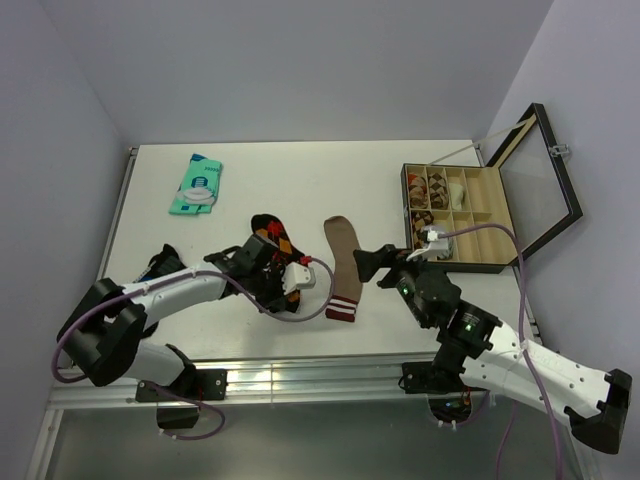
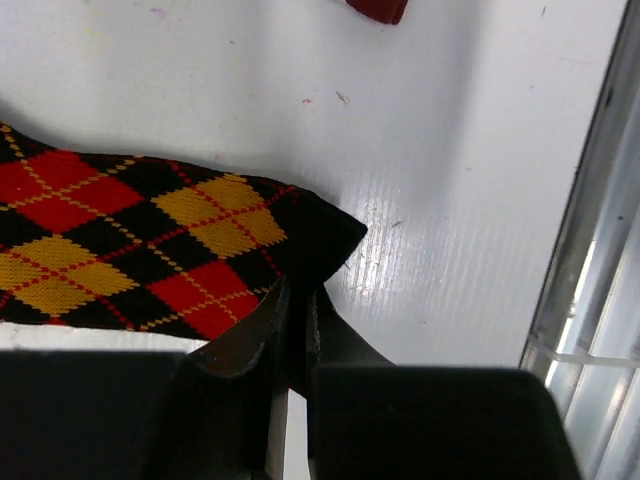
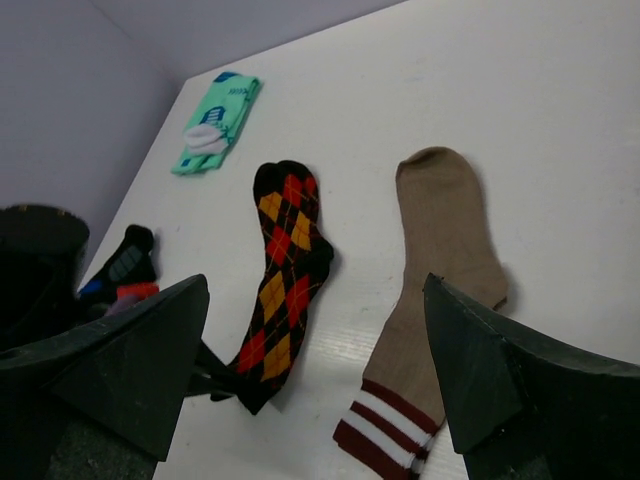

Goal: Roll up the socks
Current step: Roll the sock at the center of the board.

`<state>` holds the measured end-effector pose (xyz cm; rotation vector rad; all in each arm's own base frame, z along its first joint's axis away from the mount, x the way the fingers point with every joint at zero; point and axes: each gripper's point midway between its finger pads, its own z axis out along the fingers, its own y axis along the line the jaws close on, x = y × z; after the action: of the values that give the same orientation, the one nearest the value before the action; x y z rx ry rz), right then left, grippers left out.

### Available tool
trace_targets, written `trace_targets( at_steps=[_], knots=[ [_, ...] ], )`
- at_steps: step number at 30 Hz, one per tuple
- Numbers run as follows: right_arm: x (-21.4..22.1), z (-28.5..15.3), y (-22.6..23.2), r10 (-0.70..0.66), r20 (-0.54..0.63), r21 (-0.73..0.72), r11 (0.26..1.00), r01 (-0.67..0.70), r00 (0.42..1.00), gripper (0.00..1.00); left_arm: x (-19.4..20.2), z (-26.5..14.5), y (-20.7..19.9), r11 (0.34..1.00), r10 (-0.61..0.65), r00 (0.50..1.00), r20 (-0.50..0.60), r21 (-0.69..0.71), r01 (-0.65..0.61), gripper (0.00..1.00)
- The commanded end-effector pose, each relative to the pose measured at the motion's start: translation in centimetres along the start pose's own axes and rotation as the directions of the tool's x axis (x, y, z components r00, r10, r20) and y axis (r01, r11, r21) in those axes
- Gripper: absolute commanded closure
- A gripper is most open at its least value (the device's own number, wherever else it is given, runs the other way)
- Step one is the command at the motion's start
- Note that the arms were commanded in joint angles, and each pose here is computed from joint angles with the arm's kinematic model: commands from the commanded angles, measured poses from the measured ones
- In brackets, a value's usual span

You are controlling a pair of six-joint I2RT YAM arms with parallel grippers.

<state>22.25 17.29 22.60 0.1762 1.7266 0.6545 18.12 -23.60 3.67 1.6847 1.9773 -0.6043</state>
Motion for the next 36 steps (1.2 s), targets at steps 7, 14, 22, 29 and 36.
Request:
trace_targets(
  at_steps=[7, 14, 22, 29, 36],
  knots=[
    [2.0, -0.8, 4.6, -0.037, -0.018, -0.323, 0.946, 0.029, 0.999, 0.07, -1.0, -2.3, -0.5, 0.956, -0.145, 0.989, 0.023, 0.261, 0.133, 1.0],
    [6.2, -0.8, 8.0, -0.194, -0.088, -0.526, 0.842, 0.12, 0.977, 0.09, 0.0, -3.2, -0.4, 0.862, -0.248, 0.967, -0.056, 0.443, 0.246, 1.0],
    [11.7, 0.2, 9.3, -0.313, -0.175, -0.613, 0.777, 0.145, 0.934, 0.1, 0.5, -4.0, 0.1, 0.727, -0.358, 0.922, -0.147, 0.576, 0.374, 1.0],
    [16.2, 1.8, 9.8, -0.413, -0.252, -0.622, 0.762, 0.18, 0.875, 0.15, 0.7, -3.4, 0.6, 0.638, -0.425, 0.881, -0.209, 0.621, 0.455, 1.0],
    [19.6, 3.0, 10.1, -0.481, -0.291, -0.622, 0.752, 0.219, 0.827, 0.2, 1.4, -2.1, 1.8, 0.62, -0.466, 0.848, -0.253, 0.591, 0.517, 1.0]
  ],
)
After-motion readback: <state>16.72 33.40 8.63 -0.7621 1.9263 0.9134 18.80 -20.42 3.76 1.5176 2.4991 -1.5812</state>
